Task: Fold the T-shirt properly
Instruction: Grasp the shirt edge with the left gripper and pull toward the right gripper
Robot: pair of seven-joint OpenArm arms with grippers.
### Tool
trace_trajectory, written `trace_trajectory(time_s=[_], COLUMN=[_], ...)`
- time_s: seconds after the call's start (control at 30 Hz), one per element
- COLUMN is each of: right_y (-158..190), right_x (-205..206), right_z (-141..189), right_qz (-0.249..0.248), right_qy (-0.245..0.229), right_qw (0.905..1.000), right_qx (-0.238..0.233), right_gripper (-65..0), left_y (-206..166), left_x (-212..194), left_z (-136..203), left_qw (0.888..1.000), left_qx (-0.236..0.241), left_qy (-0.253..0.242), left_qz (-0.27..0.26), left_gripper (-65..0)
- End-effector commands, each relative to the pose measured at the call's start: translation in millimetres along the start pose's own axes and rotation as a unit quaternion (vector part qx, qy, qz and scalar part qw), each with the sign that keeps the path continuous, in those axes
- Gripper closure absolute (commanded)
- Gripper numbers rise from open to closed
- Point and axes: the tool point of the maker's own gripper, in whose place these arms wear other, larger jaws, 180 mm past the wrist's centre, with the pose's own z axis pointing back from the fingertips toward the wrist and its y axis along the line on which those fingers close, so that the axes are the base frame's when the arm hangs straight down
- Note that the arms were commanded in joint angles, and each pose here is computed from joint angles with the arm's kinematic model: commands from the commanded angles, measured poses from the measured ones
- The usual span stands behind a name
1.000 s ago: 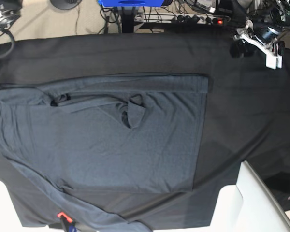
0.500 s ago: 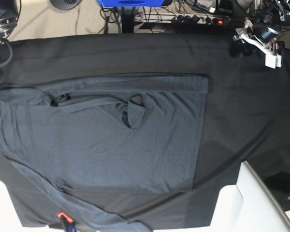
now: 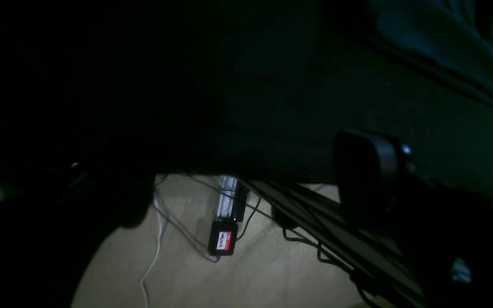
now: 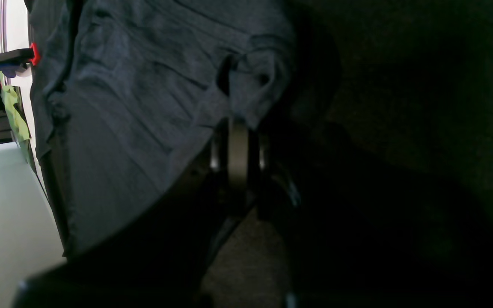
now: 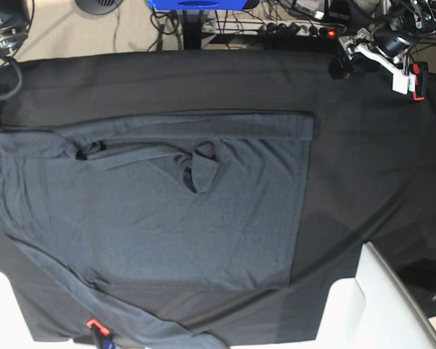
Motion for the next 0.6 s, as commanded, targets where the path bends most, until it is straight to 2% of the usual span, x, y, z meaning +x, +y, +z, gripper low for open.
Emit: trace_trajectory(time_s=[0.0, 0.3, 0.47, 0.57], right_y=[10, 10, 10, 10], right_x=[23, 22, 22, 22], right_z=[3, 3, 3, 3], right_qz=[0.011, 0.011, 0.011, 0.011], right_qy=[-0.025, -0.024, -0.023, -0.023], right_qw=[0.9995, 0.9996, 0.9996, 0.9996], right_qx=[0.013, 0.013, 0.013, 0.013], right_gripper=[-0.3, 0.0, 0.0, 0.0], left_y=[-7, -28, -27, -32], left_x=[11, 10, 5, 3], left_z=[-2, -48, -61, -69], left_qw=[1.0, 0.996, 0.995, 0.994], left_qx=[-0.011, -0.058, -0.058, -0.057], left_qy=[-0.024, -0.026, -0.014, -0.024], left_qz=[0.001, 0.07, 0.08, 0.089], left_gripper=[-63.2, -63.2, -63.2, -63.2])
